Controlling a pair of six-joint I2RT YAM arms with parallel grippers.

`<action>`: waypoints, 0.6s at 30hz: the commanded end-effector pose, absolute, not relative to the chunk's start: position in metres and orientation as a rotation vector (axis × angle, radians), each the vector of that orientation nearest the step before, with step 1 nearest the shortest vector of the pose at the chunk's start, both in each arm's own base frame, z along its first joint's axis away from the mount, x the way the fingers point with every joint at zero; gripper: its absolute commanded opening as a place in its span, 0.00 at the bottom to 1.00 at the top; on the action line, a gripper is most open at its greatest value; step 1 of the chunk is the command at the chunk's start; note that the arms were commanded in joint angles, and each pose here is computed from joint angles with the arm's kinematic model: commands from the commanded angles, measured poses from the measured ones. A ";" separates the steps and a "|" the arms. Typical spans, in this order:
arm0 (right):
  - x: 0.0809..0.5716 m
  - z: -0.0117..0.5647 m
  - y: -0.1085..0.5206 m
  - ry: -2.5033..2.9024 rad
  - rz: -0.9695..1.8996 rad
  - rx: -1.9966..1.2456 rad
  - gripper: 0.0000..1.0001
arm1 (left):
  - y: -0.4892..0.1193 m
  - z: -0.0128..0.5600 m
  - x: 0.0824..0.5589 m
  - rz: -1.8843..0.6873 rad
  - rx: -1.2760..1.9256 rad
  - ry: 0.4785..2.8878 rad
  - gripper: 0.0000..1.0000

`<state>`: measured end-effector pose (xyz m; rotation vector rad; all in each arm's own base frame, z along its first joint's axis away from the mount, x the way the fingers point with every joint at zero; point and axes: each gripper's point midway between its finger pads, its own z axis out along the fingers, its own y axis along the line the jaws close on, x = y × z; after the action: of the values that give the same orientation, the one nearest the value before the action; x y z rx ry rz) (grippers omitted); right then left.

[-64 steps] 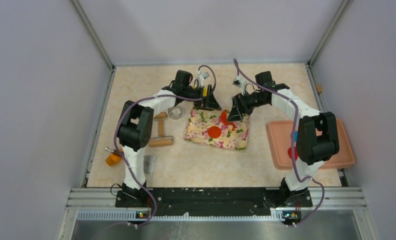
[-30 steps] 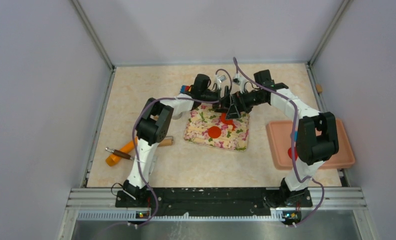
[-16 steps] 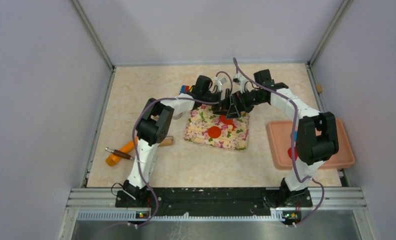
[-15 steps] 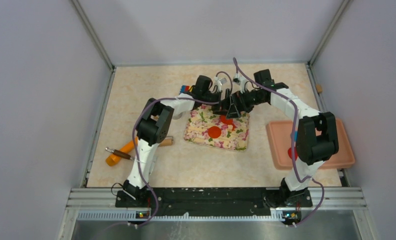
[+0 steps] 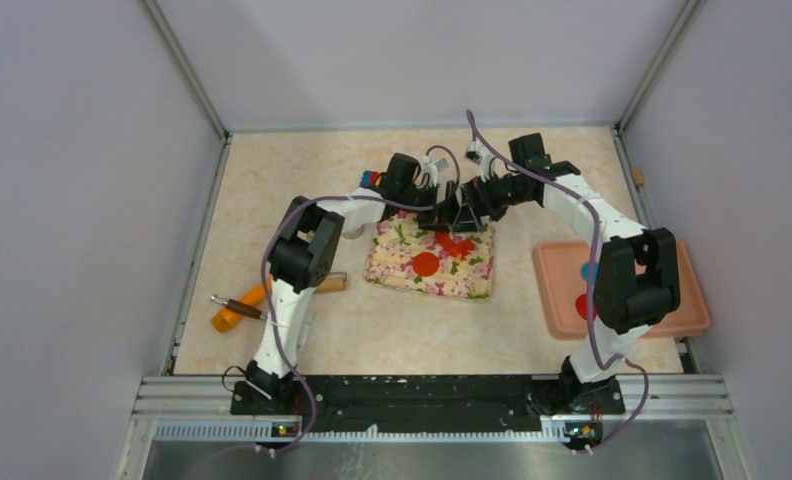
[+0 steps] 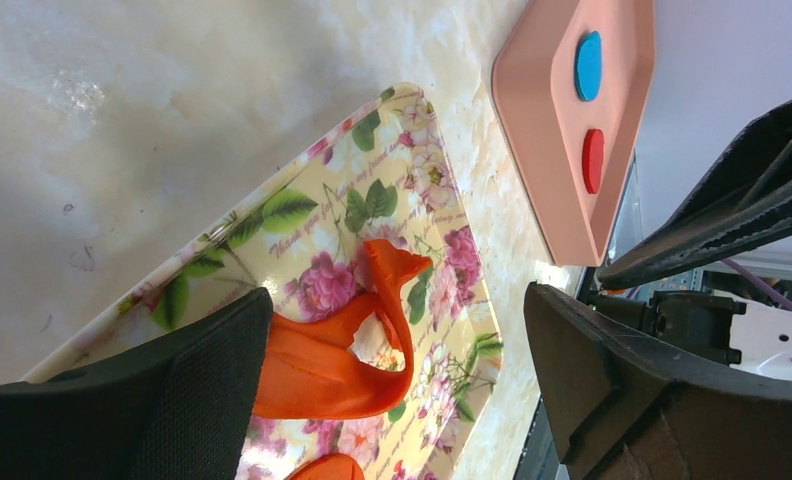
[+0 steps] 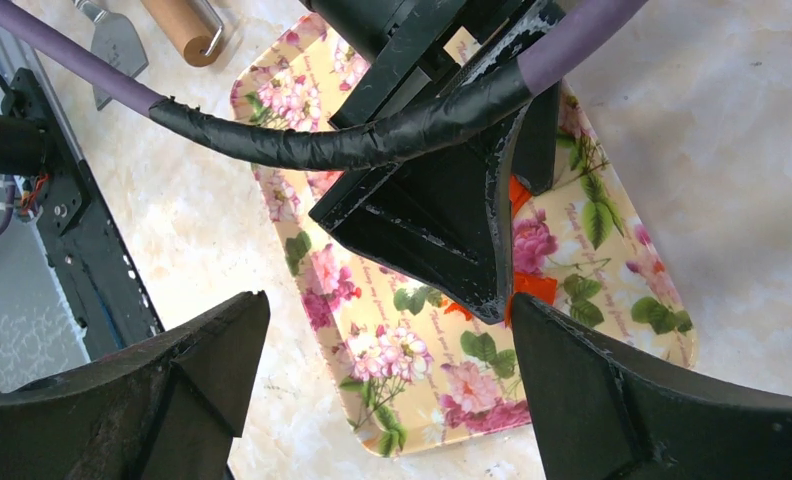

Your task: Roll out the dumpling wrappers from the dough

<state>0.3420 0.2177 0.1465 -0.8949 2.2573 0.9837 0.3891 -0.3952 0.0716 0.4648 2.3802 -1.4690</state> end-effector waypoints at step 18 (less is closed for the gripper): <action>0.320 0.190 0.193 2.139 0.884 -0.957 0.92 | -0.353 0.158 0.414 -1.316 0.625 2.160 0.99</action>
<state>0.3296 0.1966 0.1772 -0.9428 2.1909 0.8793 0.4040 -0.3606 0.0957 0.5182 2.3339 -1.3428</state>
